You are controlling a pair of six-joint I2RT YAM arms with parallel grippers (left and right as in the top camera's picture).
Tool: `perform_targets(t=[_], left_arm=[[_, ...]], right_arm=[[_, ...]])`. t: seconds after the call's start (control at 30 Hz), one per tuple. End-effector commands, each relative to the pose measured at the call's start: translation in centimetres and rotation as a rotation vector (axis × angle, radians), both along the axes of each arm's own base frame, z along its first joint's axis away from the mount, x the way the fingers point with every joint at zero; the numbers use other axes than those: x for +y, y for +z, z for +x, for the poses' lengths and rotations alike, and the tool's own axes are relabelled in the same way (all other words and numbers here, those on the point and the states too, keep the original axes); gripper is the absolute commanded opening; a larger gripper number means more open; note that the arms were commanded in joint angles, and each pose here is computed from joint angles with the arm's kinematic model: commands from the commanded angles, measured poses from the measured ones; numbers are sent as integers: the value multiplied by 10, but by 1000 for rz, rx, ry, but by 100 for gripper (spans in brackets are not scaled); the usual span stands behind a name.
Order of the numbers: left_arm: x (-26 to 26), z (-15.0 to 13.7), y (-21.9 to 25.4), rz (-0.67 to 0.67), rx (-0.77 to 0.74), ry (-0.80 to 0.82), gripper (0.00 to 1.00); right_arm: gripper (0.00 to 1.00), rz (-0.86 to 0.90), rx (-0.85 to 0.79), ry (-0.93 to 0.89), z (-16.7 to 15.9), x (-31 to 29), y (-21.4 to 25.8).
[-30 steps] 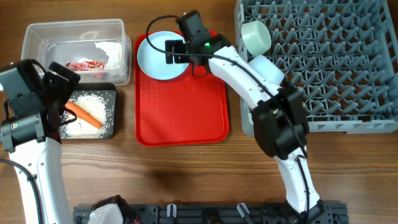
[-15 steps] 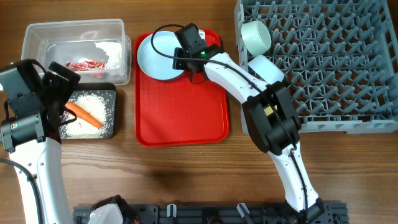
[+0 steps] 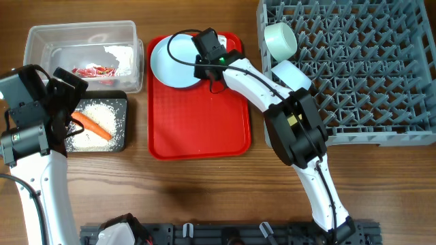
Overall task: Sort waste into correct bins and load items into the dishwasher rack
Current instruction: 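Lift the light blue plate and carry it into the rack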
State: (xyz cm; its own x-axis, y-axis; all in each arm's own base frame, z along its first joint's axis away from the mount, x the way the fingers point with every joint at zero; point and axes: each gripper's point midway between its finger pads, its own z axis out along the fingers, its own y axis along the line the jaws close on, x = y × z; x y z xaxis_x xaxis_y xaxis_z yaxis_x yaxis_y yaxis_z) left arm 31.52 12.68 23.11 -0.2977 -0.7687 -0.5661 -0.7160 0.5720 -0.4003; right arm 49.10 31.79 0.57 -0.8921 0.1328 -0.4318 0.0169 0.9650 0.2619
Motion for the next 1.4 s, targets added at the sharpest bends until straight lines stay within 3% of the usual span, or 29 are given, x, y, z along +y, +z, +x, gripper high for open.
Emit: perform_targets(t=[0.0, 0.2, 0.63, 0.87, 1.13, 1.37], left_arm=[[-2, 1, 4, 8, -7, -21, 100], [-2, 1, 4, 7, -6, -21, 100], [-2, 1, 4, 8, -7, -21, 100], [-2, 1, 4, 7, -7, -20, 100], [-2, 1, 4, 7, -7, -21, 100], [-2, 1, 4, 7, -7, -21, 100]], right_arm=[[6, -73, 85, -1, -17, -13, -26], [4, -109, 53, 89, -18, -14, 18], [4, -146, -130, 82, -14, -38, 130], [4, -411, -326, -129, -14, -114, 216], [4, -751, -557, -503, -43, -210, 319], [4, -911, -552, -675, -56, -278, 344]])
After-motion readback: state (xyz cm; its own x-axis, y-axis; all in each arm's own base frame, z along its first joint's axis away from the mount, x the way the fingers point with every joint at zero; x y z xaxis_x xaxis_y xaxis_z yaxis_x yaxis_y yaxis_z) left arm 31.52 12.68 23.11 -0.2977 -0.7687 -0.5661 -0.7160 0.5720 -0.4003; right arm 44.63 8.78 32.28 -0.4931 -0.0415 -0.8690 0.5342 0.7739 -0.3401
